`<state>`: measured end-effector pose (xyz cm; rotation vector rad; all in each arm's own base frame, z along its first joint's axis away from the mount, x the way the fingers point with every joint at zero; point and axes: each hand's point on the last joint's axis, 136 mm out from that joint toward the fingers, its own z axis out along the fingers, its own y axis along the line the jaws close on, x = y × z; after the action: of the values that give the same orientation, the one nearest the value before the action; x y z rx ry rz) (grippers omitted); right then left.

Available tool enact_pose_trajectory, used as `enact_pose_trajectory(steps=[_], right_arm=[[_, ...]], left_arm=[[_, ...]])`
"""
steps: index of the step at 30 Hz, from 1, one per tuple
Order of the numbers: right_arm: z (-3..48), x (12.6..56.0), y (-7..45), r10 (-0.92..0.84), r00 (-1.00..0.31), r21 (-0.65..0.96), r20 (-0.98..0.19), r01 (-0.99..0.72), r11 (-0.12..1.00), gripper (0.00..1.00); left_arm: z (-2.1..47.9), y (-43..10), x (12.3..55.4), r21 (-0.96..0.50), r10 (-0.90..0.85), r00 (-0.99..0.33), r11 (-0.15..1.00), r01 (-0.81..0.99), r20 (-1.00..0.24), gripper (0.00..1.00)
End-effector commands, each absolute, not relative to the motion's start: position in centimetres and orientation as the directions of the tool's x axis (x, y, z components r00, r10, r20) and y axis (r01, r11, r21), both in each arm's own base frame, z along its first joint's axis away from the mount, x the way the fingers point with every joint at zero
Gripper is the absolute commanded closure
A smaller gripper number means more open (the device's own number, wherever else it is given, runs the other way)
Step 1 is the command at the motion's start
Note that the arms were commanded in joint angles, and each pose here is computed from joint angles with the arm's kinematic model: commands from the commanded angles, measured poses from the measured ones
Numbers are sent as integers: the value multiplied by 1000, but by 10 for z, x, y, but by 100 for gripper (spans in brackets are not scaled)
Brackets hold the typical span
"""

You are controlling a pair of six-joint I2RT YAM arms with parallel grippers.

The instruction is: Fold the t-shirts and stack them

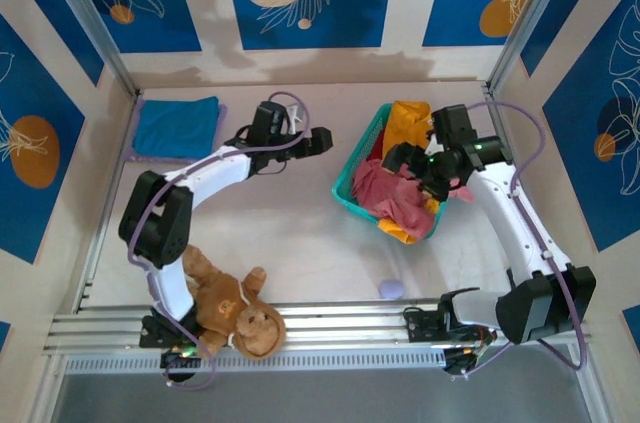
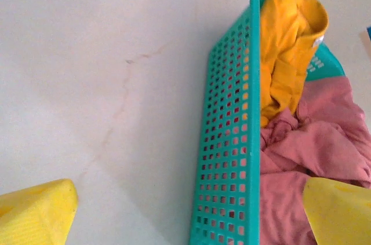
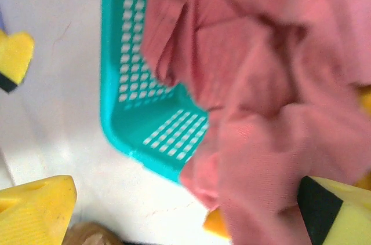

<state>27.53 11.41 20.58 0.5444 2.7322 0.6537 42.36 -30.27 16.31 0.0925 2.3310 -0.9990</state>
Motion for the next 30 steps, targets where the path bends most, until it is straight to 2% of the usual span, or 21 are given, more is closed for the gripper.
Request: enact_pose_trajectory(steps=[1, 5, 9, 14, 17, 25, 27, 30], right_arm=[[177, 255, 136, 432, -902, 498, -5, 372, 783, 1], [138, 251, 126, 490, -869, 431, 71, 470, 770, 1], [110, 245, 104, 517, -851, 333, 90, 515, 790, 1], [83, 246, 55, 583, -804, 275, 115, 590, 759, 1], [82, 255, 25, 592, -803, 215, 70, 591, 777, 1], [73, 314, -25, 622, -783, 256, 28, 607, 752, 1], [83, 315, -23, 606, -793, 237, 58, 601, 764, 1], [102, 301, -13, 561, -828, 173, 8, 553, 815, 1]], left_arm=[[151, -289, 408, -596, -112, -840, 754, 275, -530, 1], [147, -287, 404, -602, -107, -850, 751, 271, -516, 1], [146, -287, 402, -605, -105, -857, 751, 264, -504, 1], [153, -281, 398, -577, -85, -862, 775, 259, -500, 1], [161, -275, 395, -550, -74, -852, 791, 267, -519, 1], [165, -266, 392, -501, -45, -840, 820, 278, -541, 1], [167, -265, 391, -500, -42, -840, 819, 281, -540, 1], [169, -263, 387, -497, -38, -842, 821, 281, -538, 1]])
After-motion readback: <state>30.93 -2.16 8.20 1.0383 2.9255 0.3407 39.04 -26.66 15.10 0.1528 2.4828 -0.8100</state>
